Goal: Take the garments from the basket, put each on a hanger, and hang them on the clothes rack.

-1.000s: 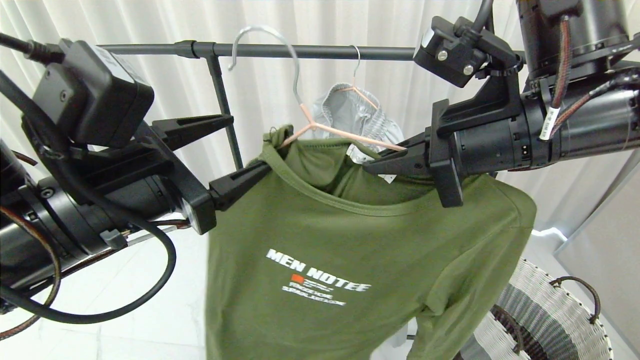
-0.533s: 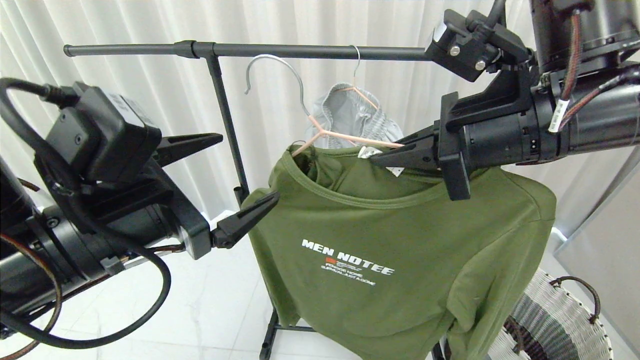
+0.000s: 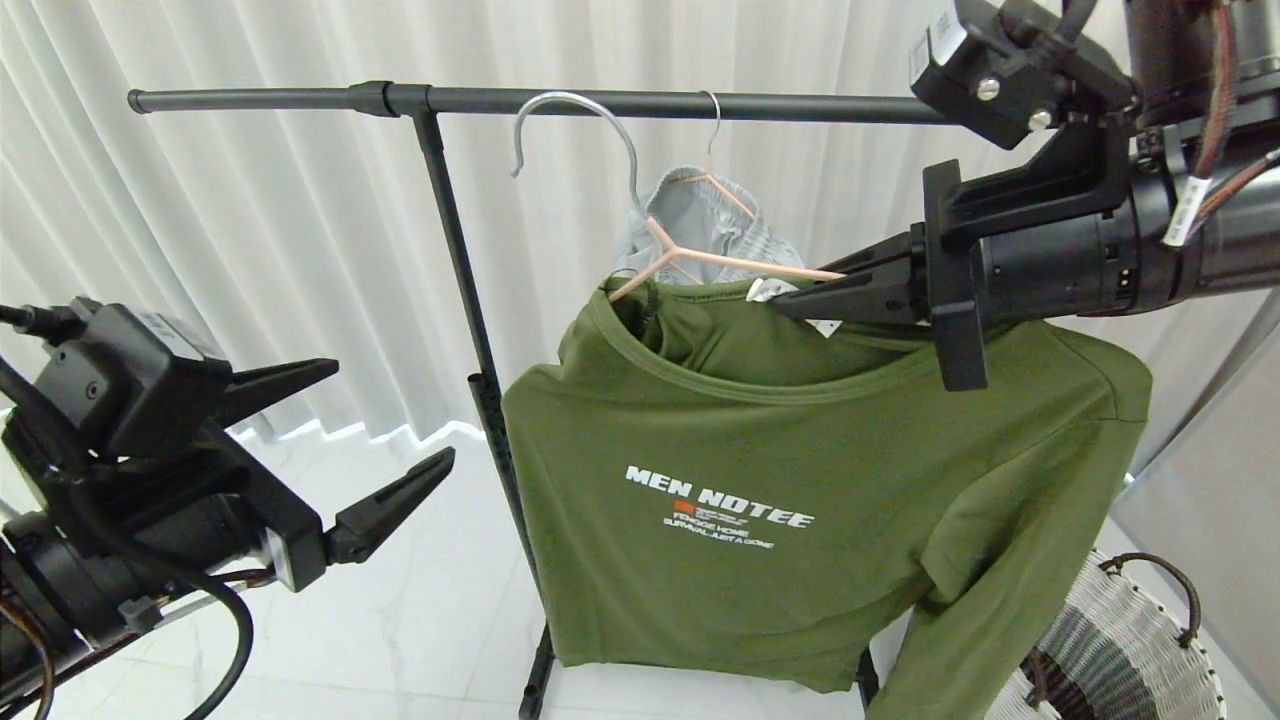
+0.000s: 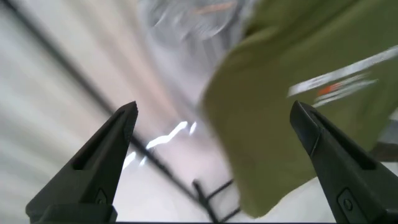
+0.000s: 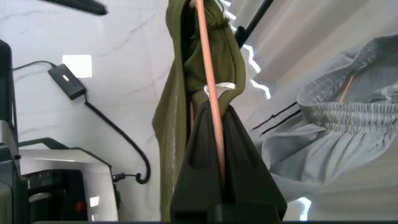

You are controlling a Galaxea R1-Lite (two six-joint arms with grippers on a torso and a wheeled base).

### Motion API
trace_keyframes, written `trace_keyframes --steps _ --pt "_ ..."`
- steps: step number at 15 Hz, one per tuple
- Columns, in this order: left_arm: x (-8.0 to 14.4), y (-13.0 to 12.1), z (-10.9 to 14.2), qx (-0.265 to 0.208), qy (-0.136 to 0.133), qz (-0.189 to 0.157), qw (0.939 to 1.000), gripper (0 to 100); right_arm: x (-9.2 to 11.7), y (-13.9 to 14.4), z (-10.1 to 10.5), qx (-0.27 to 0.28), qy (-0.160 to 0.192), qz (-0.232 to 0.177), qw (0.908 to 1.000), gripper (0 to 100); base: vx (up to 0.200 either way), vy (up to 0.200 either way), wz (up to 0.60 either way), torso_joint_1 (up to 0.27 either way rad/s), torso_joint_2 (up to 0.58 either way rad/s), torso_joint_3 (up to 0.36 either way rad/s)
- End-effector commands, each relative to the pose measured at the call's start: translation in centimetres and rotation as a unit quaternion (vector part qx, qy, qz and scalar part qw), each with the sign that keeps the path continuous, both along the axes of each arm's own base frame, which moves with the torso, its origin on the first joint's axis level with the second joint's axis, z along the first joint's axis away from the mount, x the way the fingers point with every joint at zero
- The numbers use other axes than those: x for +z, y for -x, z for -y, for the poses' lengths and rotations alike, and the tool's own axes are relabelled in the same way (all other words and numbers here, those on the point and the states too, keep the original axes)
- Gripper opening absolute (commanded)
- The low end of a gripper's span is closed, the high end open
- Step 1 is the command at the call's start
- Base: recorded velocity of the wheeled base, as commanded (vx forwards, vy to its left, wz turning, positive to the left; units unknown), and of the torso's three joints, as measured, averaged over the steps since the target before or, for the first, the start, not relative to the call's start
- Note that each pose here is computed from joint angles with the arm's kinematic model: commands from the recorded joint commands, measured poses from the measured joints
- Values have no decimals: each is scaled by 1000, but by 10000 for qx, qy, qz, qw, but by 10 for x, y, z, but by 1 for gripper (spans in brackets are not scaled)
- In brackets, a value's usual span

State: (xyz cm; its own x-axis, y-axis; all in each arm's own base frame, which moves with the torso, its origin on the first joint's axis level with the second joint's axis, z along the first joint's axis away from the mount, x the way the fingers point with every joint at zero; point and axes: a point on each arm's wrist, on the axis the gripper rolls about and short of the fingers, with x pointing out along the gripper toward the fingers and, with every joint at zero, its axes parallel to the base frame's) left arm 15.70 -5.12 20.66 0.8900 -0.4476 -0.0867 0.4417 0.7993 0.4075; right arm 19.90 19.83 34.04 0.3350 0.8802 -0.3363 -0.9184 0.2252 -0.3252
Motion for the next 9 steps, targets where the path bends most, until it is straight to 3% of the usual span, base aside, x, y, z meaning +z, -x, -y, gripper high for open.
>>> trace_keyframes --steps 1,5,9 --pt "-20 -9 -19 524 -90 -424 9977 100 6 8 6 64 -58 99 9999 0 0 0 0 0 0 0" --pt "-55 -33 -25 693 -247 -1308 9887 100 14 18 14 255 -206 180 9993 0 0 0 0 0 0 0" --pt "-74 -49 -22 223 -296 -1737 9841 100 17 28 21 494 -311 178 9981 0 0 0 0 0 0 0"
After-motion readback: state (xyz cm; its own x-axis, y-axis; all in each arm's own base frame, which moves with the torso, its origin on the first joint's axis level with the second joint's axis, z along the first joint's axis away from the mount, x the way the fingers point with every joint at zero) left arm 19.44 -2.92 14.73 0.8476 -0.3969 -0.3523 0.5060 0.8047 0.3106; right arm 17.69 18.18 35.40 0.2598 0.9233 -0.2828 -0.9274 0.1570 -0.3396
